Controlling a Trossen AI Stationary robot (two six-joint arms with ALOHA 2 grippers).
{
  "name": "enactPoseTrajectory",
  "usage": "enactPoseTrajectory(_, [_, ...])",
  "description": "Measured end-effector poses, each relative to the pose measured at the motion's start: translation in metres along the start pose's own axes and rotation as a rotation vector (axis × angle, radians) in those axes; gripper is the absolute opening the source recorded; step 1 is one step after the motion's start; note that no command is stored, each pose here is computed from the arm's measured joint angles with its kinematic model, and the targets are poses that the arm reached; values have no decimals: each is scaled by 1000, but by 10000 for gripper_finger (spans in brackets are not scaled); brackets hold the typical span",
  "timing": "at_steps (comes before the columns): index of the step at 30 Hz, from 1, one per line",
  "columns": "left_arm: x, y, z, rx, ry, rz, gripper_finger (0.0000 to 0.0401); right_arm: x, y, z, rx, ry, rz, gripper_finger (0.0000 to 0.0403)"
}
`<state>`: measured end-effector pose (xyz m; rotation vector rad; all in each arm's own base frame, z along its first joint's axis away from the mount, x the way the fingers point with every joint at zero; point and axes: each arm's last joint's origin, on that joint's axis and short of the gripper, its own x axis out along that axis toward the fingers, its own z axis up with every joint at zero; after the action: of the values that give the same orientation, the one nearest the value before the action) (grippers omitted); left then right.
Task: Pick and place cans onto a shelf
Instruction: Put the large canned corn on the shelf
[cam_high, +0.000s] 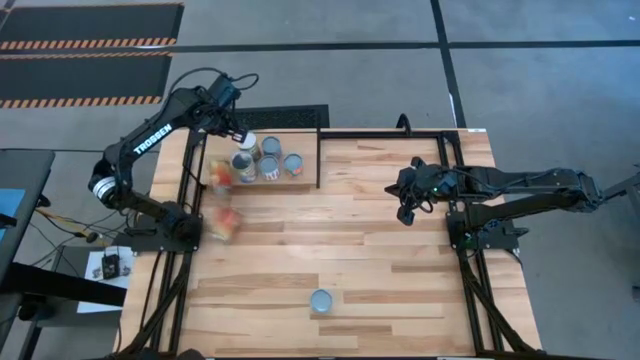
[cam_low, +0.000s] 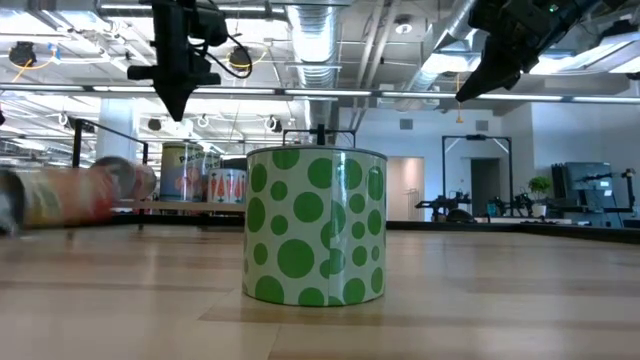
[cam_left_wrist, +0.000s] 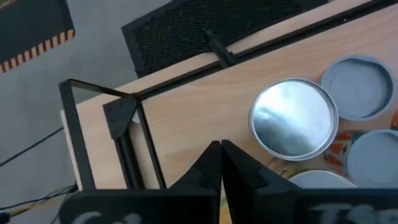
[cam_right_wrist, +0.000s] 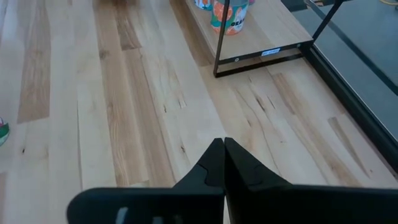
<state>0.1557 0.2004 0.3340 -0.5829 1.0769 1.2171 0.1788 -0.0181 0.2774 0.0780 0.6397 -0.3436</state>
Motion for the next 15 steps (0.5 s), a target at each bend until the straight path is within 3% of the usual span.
enactPoseTrajectory(8, [-5, -4, -3, 30, 1, -54, 0, 0, 0, 0, -13, 0, -1, 12])
enactPoseTrajectory(15, [-49, -20, -30, 56, -106, -189, 0, 0, 0, 0, -13, 0, -3, 12])
